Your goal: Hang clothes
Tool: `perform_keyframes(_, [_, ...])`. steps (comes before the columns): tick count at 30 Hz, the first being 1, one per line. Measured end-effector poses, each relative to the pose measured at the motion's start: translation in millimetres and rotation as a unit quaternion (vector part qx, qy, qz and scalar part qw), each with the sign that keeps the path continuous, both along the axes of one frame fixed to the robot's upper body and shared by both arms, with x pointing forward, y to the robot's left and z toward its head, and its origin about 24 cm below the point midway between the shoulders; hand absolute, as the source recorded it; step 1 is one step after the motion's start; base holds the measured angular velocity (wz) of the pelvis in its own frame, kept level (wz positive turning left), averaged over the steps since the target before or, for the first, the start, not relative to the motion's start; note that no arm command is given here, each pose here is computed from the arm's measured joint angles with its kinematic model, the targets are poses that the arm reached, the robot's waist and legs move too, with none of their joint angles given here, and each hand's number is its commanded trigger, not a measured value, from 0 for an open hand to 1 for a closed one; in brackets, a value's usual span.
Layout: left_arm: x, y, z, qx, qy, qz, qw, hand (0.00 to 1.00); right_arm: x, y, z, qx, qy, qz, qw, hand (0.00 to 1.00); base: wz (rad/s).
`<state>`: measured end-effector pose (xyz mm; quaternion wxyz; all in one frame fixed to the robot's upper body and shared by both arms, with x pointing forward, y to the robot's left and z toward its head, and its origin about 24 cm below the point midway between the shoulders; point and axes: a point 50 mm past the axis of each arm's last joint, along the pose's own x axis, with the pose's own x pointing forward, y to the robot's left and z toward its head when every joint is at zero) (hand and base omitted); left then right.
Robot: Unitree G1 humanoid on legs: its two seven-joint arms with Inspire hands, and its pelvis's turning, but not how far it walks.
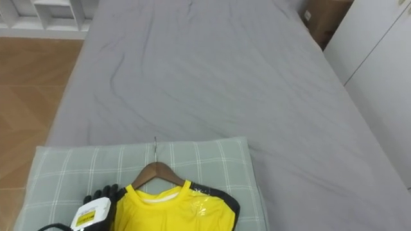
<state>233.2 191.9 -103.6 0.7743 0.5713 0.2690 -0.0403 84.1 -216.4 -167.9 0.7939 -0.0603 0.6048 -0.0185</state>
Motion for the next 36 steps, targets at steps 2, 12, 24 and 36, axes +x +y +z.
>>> perform_keyframes(2, [1,1.0,0,-0.002,0.000,0.004,1.000,0.00,0,0,0,0.000,0.002,-0.001,1.000,0.00,0.00])
perform_keyframes(12, [10,5.1,7,0.000,-0.012,0.004,1.000,0.00,3,0,0,0.001,0.002,-0.002,1.000,0.00,0.00])
perform_keyframes(24, [23,11.5,19,0.009,-0.046,0.002,0.999,1.00,5,0,1,0.002,-0.003,-0.012,1.000,0.00,0.00])
perform_keyframes(36, [38,20.7,34,0.034,-0.084,0.009,0.996,1.00,6,-2,1,0.000,-0.004,-0.010,1.000,0.00,0.00])
